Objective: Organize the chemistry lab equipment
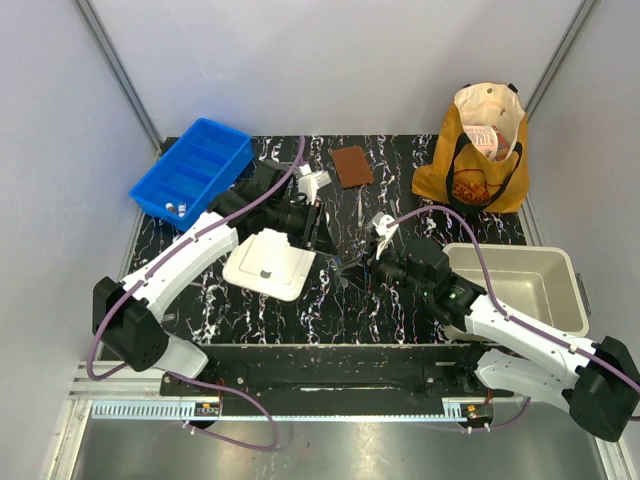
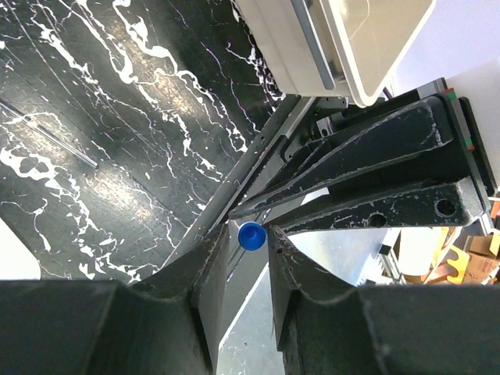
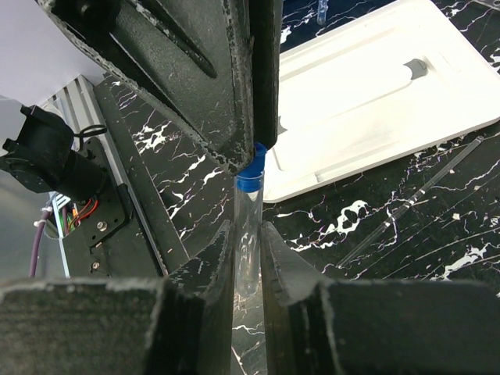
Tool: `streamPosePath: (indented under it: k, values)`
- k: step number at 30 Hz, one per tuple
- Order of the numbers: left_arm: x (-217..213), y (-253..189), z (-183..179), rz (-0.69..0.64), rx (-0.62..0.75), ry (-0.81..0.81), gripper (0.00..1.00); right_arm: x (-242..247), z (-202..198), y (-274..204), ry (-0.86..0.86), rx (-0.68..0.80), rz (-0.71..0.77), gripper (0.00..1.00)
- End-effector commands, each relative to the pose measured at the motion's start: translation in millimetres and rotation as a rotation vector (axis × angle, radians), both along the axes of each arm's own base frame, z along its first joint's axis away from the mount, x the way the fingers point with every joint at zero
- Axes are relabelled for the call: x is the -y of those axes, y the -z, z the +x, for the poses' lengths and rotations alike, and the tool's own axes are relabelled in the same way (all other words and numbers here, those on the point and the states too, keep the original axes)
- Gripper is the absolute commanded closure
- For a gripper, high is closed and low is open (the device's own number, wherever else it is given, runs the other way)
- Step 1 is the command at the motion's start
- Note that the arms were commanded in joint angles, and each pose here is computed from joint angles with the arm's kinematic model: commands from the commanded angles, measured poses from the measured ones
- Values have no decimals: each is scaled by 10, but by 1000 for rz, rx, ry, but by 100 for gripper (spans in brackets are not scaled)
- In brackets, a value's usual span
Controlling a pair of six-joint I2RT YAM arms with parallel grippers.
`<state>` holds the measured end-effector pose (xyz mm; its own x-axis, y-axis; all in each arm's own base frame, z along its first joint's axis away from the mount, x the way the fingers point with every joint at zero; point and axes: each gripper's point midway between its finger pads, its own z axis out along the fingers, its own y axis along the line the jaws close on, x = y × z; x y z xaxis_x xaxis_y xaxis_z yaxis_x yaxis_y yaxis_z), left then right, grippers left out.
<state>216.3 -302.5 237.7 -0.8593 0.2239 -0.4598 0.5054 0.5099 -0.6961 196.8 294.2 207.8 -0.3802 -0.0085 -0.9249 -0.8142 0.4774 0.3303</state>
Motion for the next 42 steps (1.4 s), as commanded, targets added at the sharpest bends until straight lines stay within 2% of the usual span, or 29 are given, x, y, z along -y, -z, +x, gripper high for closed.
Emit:
streamPosePath:
  k: [1,9,14,17,18,21,23,25,27,32,37,42]
  values:
    - [123,-222,-41,-89,15,67,71,-61,-19,-115,-21,29,42,79]
    - [113,-139,-90,-88,-11,77,80,-50,-16,-71,-12,18,41,79]
    - [94,-93,-58,-68,1,59,100,-56,-11,-30,-9,6,39,77]
    - [72,-69,21,-40,28,21,100,-45,4,-23,4,1,37,72]
    - [64,-74,56,-33,41,9,100,-37,11,-26,12,0,38,69]
    - [25,-77,196,10,89,-50,100,-11,32,-38,31,1,34,45]
    - [4,-100,301,35,130,-79,100,13,35,-62,42,5,34,35]
    - [-11,-149,408,54,162,-108,100,53,39,-89,62,5,37,16]
    - [-61,-134,550,101,199,-152,100,109,60,-138,97,9,44,1]
    - [-427,-192,1209,256,347,-398,100,303,84,-306,190,22,62,0]
    - [-880,-278,2023,291,411,-631,100,532,98,-512,288,66,114,0]
    - [-1376,-404,2754,359,560,-853,100,728,133,-580,370,117,131,1]
